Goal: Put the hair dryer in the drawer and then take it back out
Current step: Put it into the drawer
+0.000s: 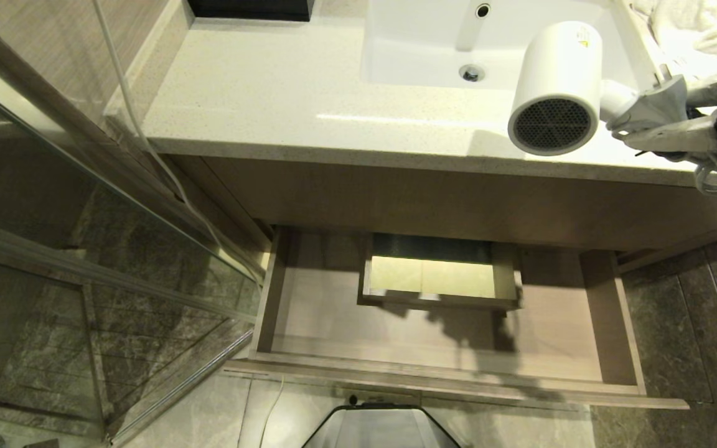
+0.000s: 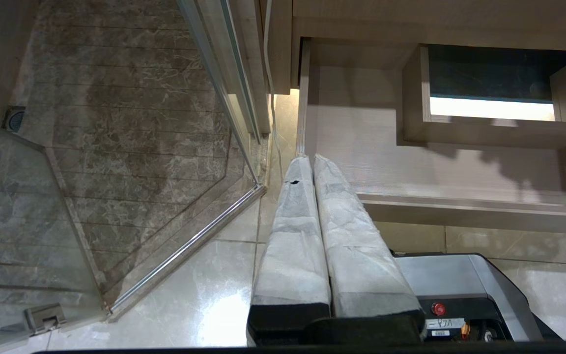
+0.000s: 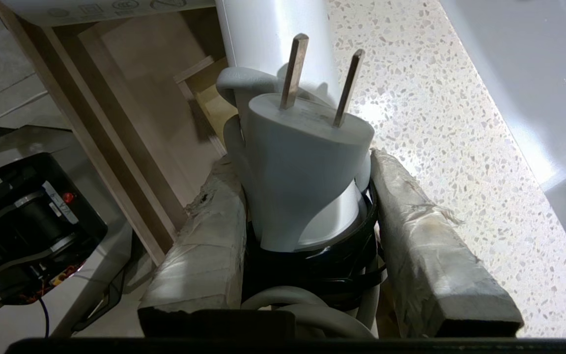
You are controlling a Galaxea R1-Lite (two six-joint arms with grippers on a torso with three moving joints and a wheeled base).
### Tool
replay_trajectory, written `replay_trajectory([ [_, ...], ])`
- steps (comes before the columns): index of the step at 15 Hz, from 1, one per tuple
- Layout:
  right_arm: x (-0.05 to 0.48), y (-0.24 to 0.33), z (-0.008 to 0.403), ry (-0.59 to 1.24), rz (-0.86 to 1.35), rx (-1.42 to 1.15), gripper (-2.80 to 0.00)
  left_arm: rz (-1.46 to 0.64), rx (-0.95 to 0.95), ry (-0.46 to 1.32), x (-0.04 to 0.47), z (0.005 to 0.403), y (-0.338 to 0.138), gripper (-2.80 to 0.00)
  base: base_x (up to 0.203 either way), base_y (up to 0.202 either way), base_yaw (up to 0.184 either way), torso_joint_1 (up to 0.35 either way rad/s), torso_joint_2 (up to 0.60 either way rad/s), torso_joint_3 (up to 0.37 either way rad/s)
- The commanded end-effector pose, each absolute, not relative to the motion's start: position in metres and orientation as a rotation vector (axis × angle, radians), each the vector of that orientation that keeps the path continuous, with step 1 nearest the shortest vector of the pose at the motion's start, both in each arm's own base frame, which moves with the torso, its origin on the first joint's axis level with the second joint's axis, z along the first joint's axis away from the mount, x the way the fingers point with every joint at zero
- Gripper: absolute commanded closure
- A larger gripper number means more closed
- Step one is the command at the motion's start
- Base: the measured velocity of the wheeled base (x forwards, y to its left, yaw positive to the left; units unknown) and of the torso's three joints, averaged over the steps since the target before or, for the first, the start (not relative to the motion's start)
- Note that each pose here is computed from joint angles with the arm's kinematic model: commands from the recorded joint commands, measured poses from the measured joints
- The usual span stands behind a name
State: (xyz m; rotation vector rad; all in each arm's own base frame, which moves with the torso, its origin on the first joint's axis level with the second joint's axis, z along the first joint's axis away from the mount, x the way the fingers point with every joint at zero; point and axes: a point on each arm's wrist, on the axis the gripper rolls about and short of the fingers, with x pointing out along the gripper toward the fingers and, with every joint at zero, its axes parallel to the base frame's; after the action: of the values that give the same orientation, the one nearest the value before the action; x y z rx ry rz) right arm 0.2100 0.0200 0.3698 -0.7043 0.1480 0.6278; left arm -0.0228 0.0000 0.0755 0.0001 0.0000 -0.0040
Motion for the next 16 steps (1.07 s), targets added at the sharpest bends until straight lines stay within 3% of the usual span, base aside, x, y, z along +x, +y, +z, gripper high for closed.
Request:
replay_trajectory([
  [1,0.183,0.019,0.369,0.139,0.625,-0.710,0.00,-0.005,0.000,0.002,-0.023,0.075,0.000,0.00,0.000,0.000,0.000,0.000,0.00,0.000],
  [16,0.073,0.011,0.300,0.276,0.417,-0.388,0.00,-0.004,0.000,0.001,-0.023,0.075,0.000,0.00,0.000,0.000,0.000,0.000,0.00,0.000],
])
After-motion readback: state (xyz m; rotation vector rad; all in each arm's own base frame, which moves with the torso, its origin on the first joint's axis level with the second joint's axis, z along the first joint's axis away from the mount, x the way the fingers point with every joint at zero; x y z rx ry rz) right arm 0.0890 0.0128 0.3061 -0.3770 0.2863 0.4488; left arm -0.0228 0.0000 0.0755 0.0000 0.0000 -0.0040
